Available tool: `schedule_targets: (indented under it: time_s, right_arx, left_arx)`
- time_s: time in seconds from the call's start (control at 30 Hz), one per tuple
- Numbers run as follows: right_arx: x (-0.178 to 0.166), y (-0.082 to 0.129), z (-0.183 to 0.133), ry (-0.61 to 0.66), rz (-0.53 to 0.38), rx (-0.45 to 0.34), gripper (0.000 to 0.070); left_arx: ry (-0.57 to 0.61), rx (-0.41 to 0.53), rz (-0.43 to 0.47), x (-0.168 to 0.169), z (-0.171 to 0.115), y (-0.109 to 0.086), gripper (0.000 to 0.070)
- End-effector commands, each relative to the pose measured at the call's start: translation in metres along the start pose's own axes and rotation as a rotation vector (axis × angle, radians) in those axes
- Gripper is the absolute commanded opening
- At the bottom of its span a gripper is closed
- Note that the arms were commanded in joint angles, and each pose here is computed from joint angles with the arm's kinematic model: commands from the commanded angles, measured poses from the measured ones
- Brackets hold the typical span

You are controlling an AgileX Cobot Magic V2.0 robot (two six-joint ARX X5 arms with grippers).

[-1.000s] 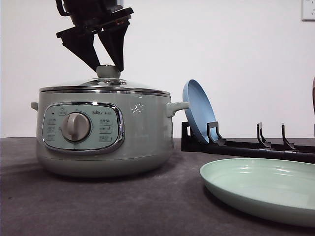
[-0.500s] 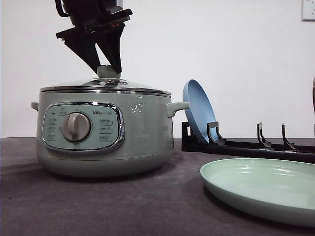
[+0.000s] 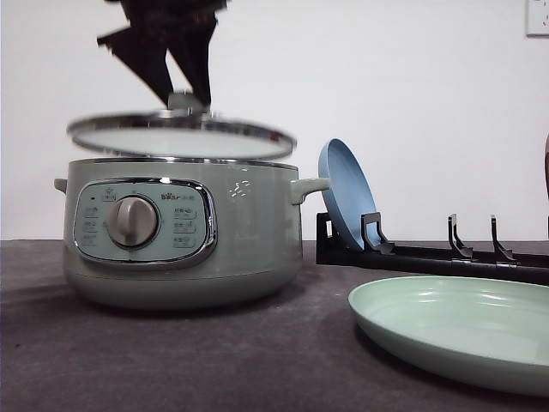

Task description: Transfer potato from steamer to green plate

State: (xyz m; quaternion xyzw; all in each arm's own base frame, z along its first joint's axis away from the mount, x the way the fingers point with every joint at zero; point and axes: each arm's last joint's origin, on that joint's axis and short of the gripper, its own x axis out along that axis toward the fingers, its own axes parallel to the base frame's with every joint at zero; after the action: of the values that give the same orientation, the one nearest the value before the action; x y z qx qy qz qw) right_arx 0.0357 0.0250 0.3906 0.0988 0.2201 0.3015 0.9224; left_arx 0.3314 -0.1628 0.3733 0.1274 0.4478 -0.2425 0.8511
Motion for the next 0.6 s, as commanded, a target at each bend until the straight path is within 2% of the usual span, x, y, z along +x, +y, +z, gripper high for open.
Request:
schedule_targets:
  time_s: [0.0, 0.23, 0.4, 0.57]
  right_arx:
    - [0.000, 0.000, 0.002, -0.009, -0.007, -0.009, 0.0583]
    - [0.000, 0.000, 0.002, -0.011, -0.014, -0.008, 0.0583]
    - [0.000, 0.000, 0.002, -0.011, -0.014, -0.008, 0.0583]
    - [0.000, 0.000, 0.002, -0.011, -0.014, -0.009, 0.0583]
  left_arx:
    - [-0.099, -0.003, -0.004, -0.022, 0.013, -0.002, 0.0009]
    - [-0.149, -0.002, 0.000, -0.053, 0.021, -0.004, 0.0009]
    - [-0.152, -0.003, 0.003, -0.057, 0.021, -0.002, 0.0009]
    - [-0.144, -0.015, 0.023, -0.057, 0.019, 0.009, 0.0009]
